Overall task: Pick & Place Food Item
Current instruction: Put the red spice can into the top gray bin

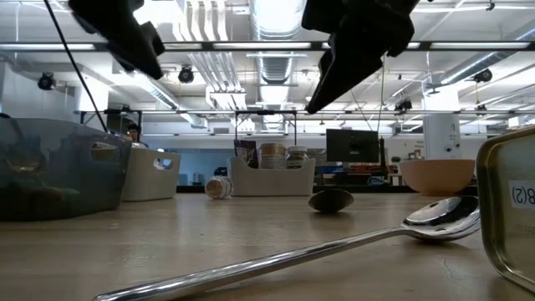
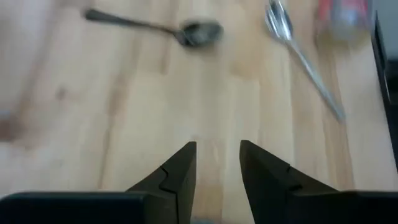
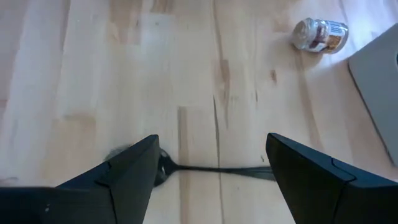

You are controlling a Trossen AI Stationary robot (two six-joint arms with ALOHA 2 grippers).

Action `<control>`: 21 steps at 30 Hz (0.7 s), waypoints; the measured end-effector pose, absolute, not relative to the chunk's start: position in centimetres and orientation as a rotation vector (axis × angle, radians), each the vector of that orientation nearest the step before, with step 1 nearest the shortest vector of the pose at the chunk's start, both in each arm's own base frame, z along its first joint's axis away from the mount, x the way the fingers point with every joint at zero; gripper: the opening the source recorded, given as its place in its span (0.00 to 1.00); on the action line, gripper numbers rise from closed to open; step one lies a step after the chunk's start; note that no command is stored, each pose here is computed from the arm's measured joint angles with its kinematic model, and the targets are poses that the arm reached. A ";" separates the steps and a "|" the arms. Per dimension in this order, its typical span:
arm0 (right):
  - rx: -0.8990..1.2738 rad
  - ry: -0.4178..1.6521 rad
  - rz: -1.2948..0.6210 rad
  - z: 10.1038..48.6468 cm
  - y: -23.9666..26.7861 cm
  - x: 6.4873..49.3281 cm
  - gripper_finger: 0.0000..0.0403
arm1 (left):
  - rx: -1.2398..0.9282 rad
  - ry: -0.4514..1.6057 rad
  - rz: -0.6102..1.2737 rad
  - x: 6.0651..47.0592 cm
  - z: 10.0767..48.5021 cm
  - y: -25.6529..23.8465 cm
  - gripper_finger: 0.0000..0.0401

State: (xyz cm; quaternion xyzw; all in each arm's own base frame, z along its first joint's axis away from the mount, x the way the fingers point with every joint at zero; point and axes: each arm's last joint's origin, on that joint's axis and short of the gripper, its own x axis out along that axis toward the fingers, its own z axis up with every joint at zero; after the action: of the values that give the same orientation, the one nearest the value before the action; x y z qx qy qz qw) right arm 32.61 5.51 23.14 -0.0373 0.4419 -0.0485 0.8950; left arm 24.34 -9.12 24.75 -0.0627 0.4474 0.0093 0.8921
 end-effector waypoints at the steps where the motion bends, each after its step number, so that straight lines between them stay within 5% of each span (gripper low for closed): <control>1: -0.090 0.918 -0.096 23.1 5.5 32.6 0.73 | -0.144 0.905 0.041 24.3 25.0 -9.0 0.31; 13: -0.365 0.921 0.039 23.1 5.2 32.7 0.73 | -0.111 0.784 0.292 24.3 26.3 -6.1 0.31; 21: -0.133 0.908 -0.072 23.1 5.2 32.8 0.73 | -0.110 0.749 0.349 24.0 27.1 -4.6 0.31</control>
State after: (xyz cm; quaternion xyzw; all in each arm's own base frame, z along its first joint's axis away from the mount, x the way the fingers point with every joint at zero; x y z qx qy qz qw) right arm 32.75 5.17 23.06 -0.0642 0.4382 -0.0345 0.8959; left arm 23.98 -4.61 27.08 -0.0533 0.3635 0.1693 0.9145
